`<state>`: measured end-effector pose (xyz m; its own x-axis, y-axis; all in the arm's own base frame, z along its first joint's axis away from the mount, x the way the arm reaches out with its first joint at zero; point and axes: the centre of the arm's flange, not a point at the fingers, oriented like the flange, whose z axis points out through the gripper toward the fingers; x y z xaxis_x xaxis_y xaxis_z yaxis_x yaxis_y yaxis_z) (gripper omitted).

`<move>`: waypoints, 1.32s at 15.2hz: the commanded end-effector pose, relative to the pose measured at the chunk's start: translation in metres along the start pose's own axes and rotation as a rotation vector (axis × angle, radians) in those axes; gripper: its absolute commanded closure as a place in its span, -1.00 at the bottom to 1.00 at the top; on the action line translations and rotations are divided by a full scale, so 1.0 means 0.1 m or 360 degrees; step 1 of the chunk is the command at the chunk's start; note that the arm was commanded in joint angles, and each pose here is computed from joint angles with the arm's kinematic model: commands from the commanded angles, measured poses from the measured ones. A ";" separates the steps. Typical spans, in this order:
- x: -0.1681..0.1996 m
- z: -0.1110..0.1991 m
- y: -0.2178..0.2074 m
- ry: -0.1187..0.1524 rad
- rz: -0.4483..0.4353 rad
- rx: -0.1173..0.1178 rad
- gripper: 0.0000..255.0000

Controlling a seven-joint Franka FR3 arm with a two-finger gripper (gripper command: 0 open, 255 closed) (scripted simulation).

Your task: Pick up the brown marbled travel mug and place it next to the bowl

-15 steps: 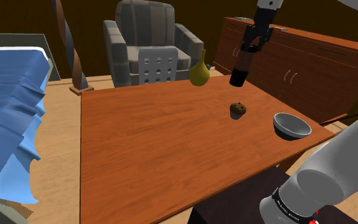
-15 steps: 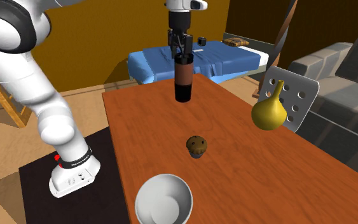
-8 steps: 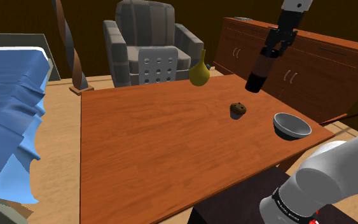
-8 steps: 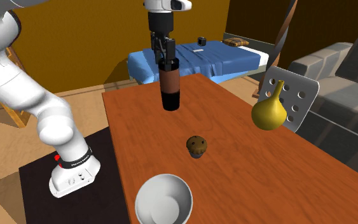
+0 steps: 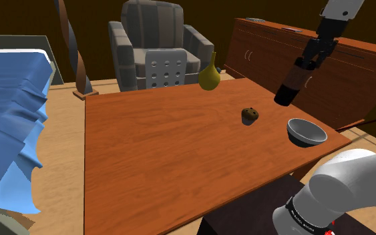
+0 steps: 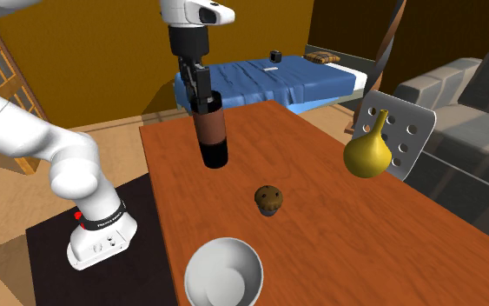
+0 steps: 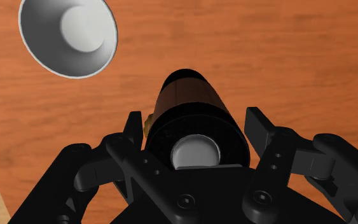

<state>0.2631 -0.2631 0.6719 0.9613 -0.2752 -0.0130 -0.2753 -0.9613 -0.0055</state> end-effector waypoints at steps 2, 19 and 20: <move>-0.02 0.16 0.01 0.0001 -0.0001 -0.0001 1.00; -0.01 1.05 0.01 0.0001 -0.0001 -0.0001 1.00; -0.01 1.11 0.01 0.0001 -0.0001 -0.0001 1.00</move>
<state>0.2613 -0.2642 0.5670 0.9615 -0.2743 -0.0137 -0.2744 -0.9616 -0.0055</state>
